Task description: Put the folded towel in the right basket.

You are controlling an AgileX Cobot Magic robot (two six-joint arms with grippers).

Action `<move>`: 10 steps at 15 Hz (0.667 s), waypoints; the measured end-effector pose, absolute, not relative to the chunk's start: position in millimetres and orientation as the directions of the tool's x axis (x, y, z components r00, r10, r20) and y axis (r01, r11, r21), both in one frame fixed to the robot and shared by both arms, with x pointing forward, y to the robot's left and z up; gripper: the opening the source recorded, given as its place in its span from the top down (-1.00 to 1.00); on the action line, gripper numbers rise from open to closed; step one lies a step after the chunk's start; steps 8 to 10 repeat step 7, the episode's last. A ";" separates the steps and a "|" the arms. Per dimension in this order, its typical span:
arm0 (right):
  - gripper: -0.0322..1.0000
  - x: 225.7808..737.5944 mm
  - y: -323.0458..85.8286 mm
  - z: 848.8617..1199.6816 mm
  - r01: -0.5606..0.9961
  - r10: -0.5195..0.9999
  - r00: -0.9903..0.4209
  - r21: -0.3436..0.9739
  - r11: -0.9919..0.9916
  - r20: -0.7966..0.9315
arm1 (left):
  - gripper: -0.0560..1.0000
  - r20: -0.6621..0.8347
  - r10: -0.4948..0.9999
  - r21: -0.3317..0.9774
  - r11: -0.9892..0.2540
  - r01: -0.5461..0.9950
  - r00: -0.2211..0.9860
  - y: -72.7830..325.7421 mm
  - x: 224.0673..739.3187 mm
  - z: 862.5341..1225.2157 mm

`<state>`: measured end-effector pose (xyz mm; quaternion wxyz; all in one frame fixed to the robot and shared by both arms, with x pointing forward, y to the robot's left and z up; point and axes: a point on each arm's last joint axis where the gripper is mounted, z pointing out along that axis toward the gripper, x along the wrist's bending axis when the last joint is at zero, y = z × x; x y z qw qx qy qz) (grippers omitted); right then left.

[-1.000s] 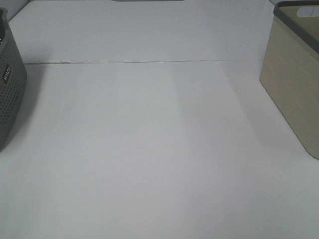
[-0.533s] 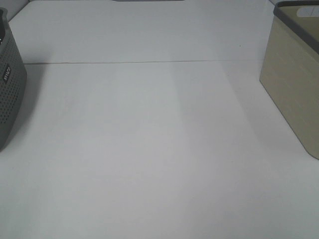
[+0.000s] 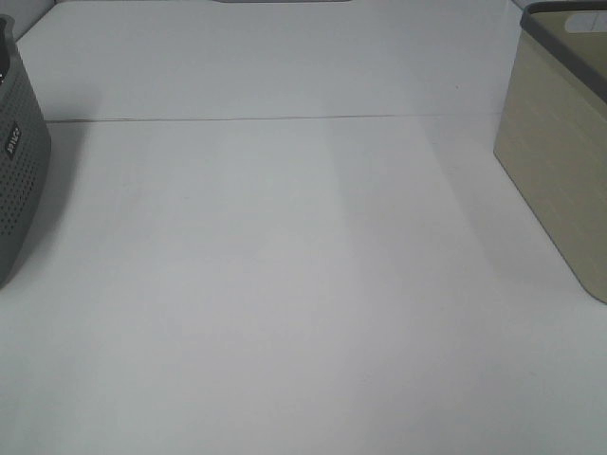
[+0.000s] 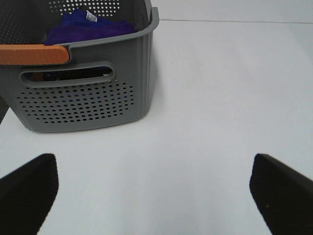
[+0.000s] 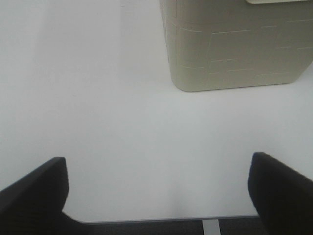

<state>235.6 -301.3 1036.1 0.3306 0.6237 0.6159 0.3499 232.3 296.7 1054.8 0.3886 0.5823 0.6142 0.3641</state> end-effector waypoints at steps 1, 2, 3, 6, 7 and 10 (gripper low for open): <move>-0.91 235.6 -301.3 1036.1 0.537 1.000 -0.003 0.843 -0.023 0.029 | -0.99 -0.053 0.998 0.900 0.057 0.432 -0.020 296.7 232.3 1054.8; -0.90 235.6 -301.3 1036.1 0.537 1.000 -0.003 0.843 -0.023 0.029 | -0.99 -0.053 0.998 0.900 0.057 0.432 -0.020 296.7 232.3 1054.8; -0.90 235.6 -301.3 1036.1 0.537 1.000 -0.003 0.843 -0.023 0.029 | -0.99 -0.053 0.998 0.900 0.057 0.432 -0.020 296.7 232.3 1054.8; -0.90 235.6 -301.3 1036.1 0.537 1.000 -0.003 0.843 -0.023 0.029 | -0.99 -0.053 0.998 0.900 0.057 0.432 -0.020 296.7 232.3 1054.8; -0.90 235.6 -301.3 1036.1 0.537 1.000 -0.003 0.843 -0.023 0.029 | -0.99 -0.053 0.998 0.900 0.057 0.432 -0.020 296.7 232.3 1054.8; -0.90 235.6 -301.3 1036.1 0.537 1.000 -0.003 0.843 -0.023 0.029 | -0.99 -0.053 0.998 0.900 0.057 0.432 -0.020 296.7 232.3 1054.8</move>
